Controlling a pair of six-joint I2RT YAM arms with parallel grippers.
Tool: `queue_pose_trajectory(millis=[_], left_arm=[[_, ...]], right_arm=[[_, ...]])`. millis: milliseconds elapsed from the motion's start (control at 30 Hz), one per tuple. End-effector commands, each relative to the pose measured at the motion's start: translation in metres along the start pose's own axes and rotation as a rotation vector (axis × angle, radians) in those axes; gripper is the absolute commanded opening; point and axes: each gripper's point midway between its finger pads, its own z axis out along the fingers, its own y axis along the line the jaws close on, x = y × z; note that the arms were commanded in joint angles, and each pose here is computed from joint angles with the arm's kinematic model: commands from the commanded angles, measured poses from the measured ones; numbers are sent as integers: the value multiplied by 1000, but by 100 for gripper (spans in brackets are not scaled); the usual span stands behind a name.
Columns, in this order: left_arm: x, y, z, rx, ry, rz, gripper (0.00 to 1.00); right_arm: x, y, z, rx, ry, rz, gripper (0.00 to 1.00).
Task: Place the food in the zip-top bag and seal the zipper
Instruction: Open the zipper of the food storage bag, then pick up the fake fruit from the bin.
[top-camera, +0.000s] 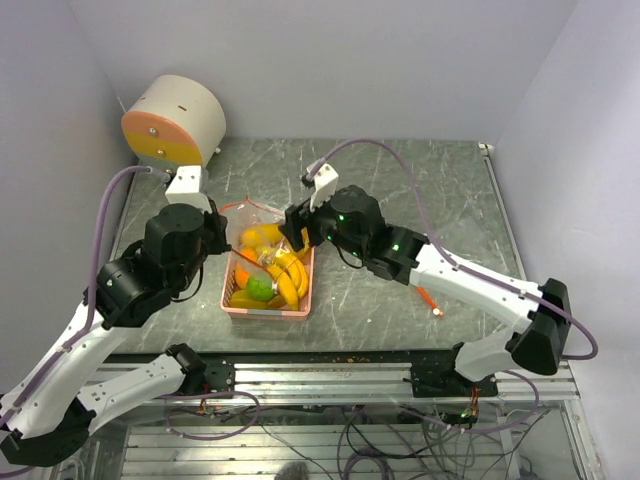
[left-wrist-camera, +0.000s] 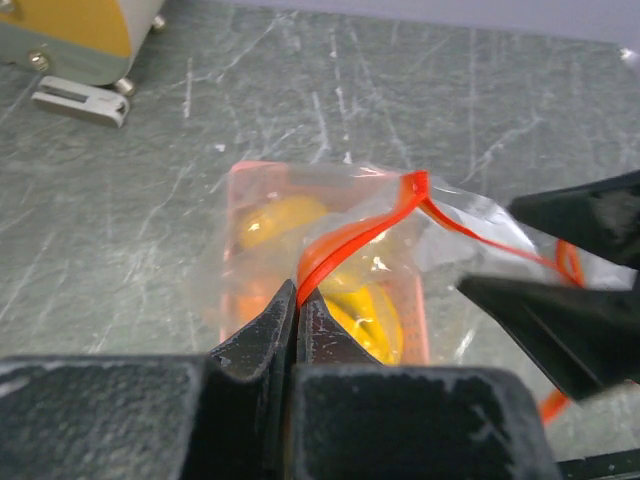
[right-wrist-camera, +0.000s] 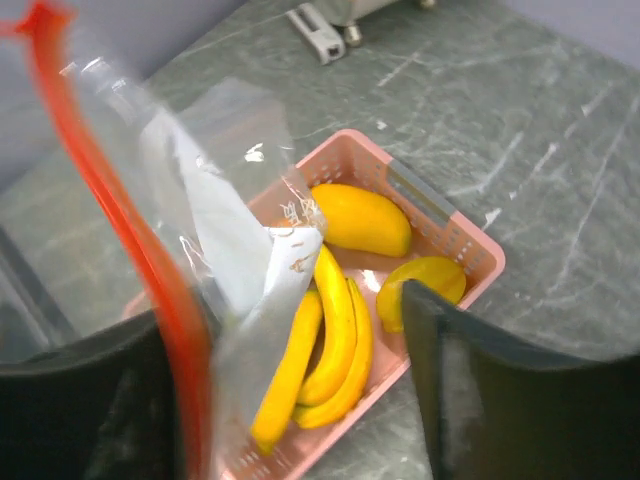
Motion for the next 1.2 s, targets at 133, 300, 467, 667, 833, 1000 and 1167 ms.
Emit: queue_pose_trajectory(millis=[133,300,467,667,833,1000,1167], left_arm=[[9,42,7,-235,-8,77,7],[12,63,4,-360,1,104,7],[13,61,3,-330,-14,79,7],[-4,80,-17,-411,-60,63,7],[-13,99,-33,-505,-88,71,7],[-14,121,-49,-621,-94,67,7],[-8,129,-56,-636,-106,57,7]], right_arm=[[-64,39,-72,-297,-246,-28,100],[-74,38,-98,-324,-310,-7,100],[-78,52,-114,-422,-363,4,100],[-33,-20,-59,41,-159,113,95],[13,-27,-24,122,-2,107,92],[44,-2,1,12,100,63,91],[91,47,26,-127,229,-30,91]])
